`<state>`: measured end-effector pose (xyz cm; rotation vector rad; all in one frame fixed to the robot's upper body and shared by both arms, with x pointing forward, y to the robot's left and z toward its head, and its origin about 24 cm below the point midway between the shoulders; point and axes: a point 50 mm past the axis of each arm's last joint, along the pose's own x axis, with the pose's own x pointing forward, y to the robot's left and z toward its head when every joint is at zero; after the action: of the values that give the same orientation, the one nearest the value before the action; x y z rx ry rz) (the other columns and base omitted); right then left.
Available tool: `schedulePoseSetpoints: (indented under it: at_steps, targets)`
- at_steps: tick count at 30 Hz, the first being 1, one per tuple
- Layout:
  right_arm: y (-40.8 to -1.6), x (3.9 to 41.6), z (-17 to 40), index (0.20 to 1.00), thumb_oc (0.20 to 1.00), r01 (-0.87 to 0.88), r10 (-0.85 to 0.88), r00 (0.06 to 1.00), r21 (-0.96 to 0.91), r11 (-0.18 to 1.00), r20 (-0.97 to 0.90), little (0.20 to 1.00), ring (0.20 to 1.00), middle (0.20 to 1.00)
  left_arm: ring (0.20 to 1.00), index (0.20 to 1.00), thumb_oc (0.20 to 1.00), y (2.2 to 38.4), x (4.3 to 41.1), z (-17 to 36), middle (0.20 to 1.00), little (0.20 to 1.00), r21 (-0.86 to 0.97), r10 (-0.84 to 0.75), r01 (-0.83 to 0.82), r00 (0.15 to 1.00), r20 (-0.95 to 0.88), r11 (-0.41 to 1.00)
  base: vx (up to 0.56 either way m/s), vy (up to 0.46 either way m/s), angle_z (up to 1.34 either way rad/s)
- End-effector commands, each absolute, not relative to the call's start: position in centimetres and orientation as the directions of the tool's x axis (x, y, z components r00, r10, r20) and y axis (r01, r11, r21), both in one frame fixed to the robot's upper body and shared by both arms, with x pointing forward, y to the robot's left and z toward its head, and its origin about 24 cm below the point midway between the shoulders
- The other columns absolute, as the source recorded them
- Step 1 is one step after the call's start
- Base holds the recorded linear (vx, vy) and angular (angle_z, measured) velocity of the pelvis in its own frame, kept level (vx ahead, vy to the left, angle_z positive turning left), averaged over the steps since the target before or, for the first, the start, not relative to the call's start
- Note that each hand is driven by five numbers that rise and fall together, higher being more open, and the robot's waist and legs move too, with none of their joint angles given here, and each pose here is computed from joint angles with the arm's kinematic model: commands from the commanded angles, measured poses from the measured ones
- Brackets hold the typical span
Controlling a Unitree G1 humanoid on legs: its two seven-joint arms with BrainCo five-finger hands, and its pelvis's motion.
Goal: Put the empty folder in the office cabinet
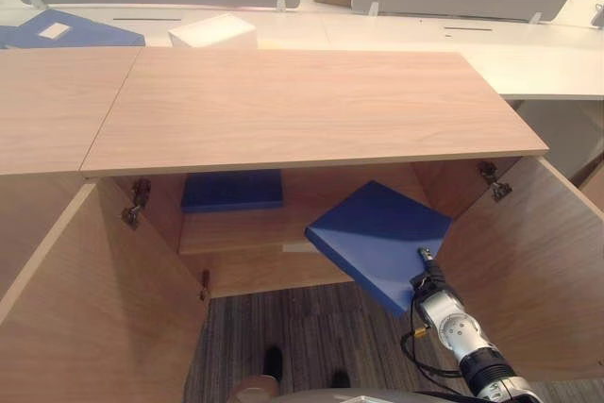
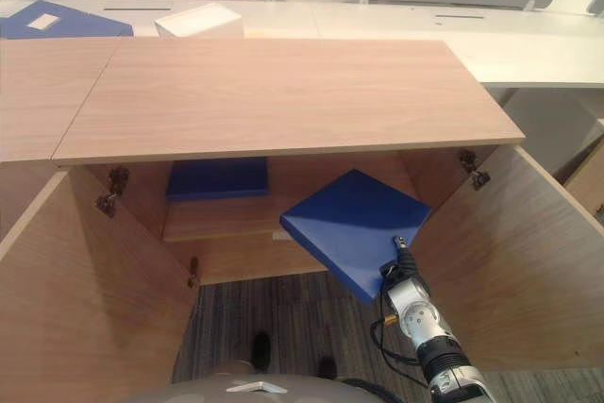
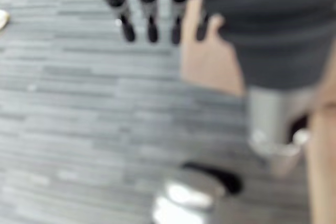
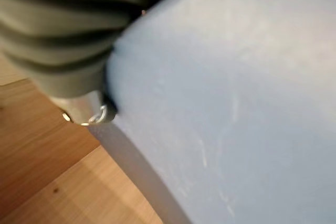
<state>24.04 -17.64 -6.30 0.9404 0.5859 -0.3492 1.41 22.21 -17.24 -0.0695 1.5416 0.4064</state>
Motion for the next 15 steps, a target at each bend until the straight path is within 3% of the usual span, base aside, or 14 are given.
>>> schedulePoseSetpoints:
  at_steps: [1, 15]
  targets:
    - [-17.21, 27.36, -1.83, 0.200, 0.200, 0.348, -0.035, 0.915, 0.742, 0.572, -0.402, 0.200, 0.200, 0.200, 1.000, 1.000, 1.000, 23.33, 2.22, -17.01, 1.000, 1.000, 0.259, 0.259, -0.272, -0.037, -0.965, 0.927, 0.00, 0.000, 0.00]
    - [-16.96, 27.53, -1.11, 0.200, 0.200, 0.310, -0.032, 0.937, 0.784, 0.537, -0.349, 0.200, 0.200, 0.200, 1.000, 1.000, 1.000, 23.76, 2.25, -16.78, 1.000, 1.000, 0.268, 0.264, -0.302, -0.053, -0.963, 0.915, 0.00, 0.062, -0.03]
